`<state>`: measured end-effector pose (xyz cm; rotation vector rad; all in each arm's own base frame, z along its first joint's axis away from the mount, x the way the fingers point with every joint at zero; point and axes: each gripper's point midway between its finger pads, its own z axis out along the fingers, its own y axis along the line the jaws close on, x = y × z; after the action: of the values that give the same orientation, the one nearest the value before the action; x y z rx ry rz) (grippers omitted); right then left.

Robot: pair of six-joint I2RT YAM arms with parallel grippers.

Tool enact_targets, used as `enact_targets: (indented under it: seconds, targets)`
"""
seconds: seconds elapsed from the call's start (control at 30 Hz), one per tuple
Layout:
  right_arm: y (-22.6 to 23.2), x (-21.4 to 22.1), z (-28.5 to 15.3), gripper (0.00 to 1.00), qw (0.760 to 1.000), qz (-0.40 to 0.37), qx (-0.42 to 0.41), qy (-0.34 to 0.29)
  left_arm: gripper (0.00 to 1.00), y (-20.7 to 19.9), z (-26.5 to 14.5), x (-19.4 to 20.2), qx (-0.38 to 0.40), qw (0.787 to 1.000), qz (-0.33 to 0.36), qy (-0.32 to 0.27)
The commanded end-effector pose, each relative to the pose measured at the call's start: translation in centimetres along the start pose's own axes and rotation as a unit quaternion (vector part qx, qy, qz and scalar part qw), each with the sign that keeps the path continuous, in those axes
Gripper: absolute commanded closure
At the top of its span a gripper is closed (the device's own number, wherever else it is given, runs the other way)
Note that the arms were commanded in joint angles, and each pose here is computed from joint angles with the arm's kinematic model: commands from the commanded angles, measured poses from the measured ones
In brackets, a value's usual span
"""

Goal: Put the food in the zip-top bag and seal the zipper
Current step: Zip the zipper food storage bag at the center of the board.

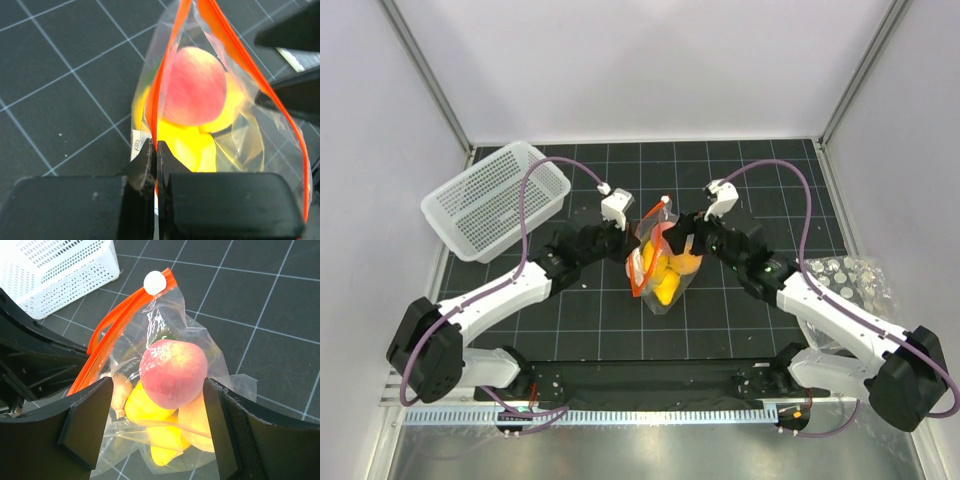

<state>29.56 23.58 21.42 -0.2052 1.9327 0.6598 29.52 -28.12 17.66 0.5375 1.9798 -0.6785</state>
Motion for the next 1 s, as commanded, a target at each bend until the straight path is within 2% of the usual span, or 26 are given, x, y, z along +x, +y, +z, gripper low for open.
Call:
enact_targets:
  seconds: [0.0, 0.2, 0.4, 0.67, 0.77, 0.97]
  targets:
    - [1.3, -2.8, -0.5, 0.2, 0.997, -0.025, -0.035, -0.064, 1.0, -2.2, -1.0, -2.7, 0.061, 0.995, 0.039, -0.068]
    - [0.2, -2.6, 0.6, 0.16, 0.997, -0.041, -0.007, -0.065, 1.0, -3.8, -1.6, -2.2, 0.117, 0.987, 0.073, -0.079]
    - [1.5, -2.9, 1.1, 0.09, 0.994, -0.061, -0.049, -0.074, 1.0, -4.6, -1.1, -1.2, 0.142, 0.985, 0.081, -0.049]
    - [1.2, -5.6, -0.3, 0.03, 0.99, 0.011, -0.088, -0.107, 1.0, -4.0, -1.0, -0.8, 0.129, 0.987, 0.083, -0.04]
    - [0.7, -5.9, 0.3, 0.04, 0.993, 0.021, -0.072, -0.096, 1.0, -4.1, -1.1, -0.9, 0.13, 0.987, 0.084, -0.042]
    - [1.8, -7.4, 2.1, 0.03, 0.989, 0.055, -0.106, -0.083, 1.0, -3.6, -0.9, -0.9, 0.117, 0.989, 0.083, -0.043]
